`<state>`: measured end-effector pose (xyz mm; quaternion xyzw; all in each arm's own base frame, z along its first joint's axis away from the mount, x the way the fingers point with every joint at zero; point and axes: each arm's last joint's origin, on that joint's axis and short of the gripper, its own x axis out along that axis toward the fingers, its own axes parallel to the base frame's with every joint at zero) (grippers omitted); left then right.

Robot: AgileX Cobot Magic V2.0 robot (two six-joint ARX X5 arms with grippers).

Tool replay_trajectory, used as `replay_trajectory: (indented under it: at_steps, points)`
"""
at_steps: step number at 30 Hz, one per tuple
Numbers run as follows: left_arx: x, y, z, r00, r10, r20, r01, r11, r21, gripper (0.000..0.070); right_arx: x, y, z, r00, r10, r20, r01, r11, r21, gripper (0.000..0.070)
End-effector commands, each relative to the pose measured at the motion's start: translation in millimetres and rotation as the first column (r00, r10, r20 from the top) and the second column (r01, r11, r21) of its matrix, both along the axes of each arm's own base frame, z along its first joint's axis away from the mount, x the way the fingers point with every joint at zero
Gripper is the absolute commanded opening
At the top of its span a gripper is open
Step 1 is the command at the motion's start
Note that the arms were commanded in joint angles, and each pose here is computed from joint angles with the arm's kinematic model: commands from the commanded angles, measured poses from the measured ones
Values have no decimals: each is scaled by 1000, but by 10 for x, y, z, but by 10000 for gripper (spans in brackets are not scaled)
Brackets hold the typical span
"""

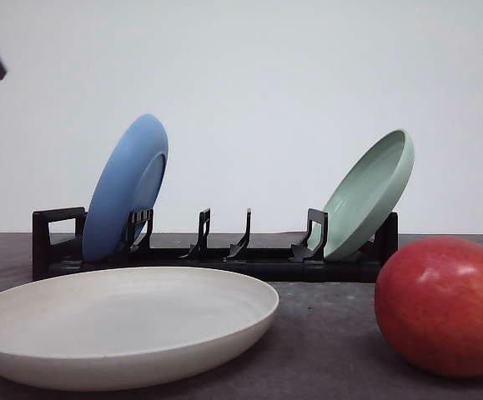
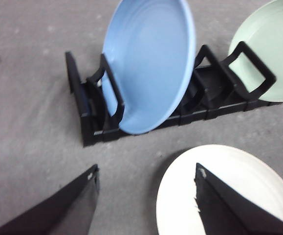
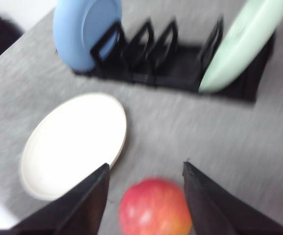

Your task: Place pomegranate in white plate

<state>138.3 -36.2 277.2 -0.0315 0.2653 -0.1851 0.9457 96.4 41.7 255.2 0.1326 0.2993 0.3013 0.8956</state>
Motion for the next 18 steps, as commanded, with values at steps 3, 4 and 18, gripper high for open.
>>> replay_trajectory:
  at_steps: [3,4,18]
  points:
    - [-25,17,7,1000,12,12,-12,1000,-20,364,45,38,74,995,-7,-102,8,1000,2,328]
    - [-32,18,15,1000,13,19,-12,1000,-21,364,62,52,85,993,-2,-120,0,1000,-13,355]
    - [-36,20,27,999,14,31,-13,1000,-22,353,332,505,-74,950,-11,-313,-93,945,-315,474]
